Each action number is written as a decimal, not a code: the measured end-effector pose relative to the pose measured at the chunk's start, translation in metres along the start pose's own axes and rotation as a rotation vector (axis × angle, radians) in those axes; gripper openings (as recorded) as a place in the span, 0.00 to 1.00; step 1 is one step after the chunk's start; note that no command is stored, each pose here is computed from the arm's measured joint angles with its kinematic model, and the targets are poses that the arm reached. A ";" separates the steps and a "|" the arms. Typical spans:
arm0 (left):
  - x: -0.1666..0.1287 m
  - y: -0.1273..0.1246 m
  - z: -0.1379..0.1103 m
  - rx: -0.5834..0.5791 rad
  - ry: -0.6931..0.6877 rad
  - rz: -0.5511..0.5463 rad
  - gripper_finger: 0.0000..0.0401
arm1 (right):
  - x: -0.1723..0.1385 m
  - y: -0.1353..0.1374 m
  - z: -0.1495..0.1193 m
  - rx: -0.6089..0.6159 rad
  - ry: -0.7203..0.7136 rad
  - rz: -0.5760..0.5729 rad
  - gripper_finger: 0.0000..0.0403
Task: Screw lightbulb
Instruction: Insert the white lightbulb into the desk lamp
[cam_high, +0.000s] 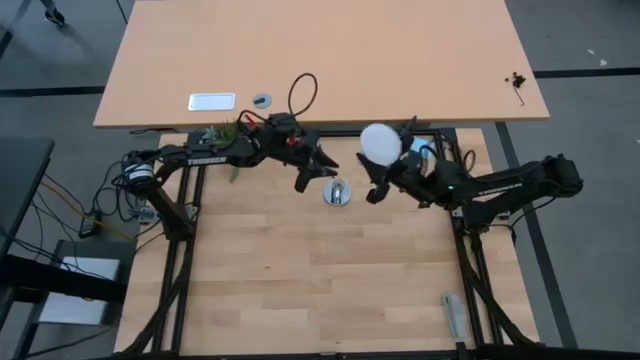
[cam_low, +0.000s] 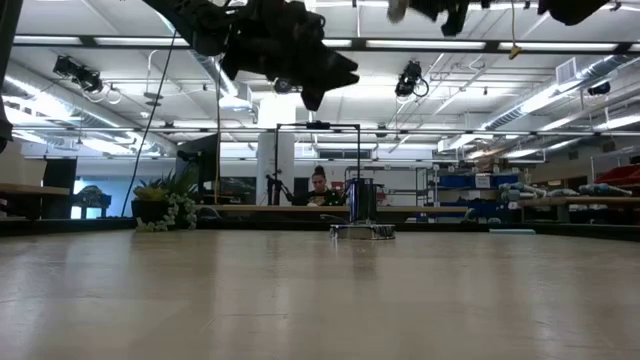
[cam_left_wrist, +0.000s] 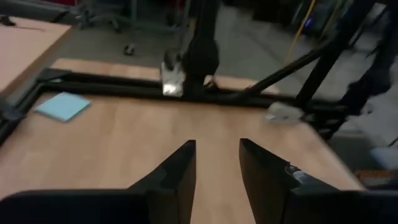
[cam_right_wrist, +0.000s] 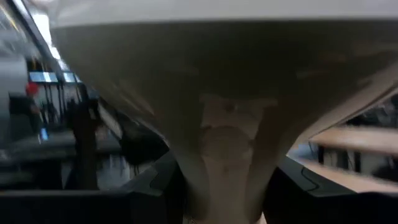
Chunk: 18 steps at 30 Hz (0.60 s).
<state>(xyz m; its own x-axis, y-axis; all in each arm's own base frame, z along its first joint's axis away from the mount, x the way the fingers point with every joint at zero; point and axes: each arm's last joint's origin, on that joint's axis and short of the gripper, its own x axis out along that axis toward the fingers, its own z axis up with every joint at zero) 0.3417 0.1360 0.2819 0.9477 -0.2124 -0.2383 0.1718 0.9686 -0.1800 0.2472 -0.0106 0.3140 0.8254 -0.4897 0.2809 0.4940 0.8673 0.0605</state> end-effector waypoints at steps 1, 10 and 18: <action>0.000 0.000 -0.002 0.014 0.018 0.020 0.30 | 0.001 0.000 -0.006 -0.006 0.038 -0.001 0.40; -0.001 0.002 -0.020 0.058 0.134 0.131 0.16 | 0.019 -0.004 -0.050 0.009 0.201 0.020 0.41; -0.007 0.002 -0.086 -0.039 0.140 0.185 0.02 | 0.029 -0.002 -0.088 0.008 0.316 0.055 0.41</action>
<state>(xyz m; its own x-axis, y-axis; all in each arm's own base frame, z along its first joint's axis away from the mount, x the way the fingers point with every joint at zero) 0.3125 0.1282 0.2012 0.9151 -0.0498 -0.4001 -0.0150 0.9874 -0.1573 0.2938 -0.0345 0.2380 0.8954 -0.4444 -0.0269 0.4452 0.8933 0.0612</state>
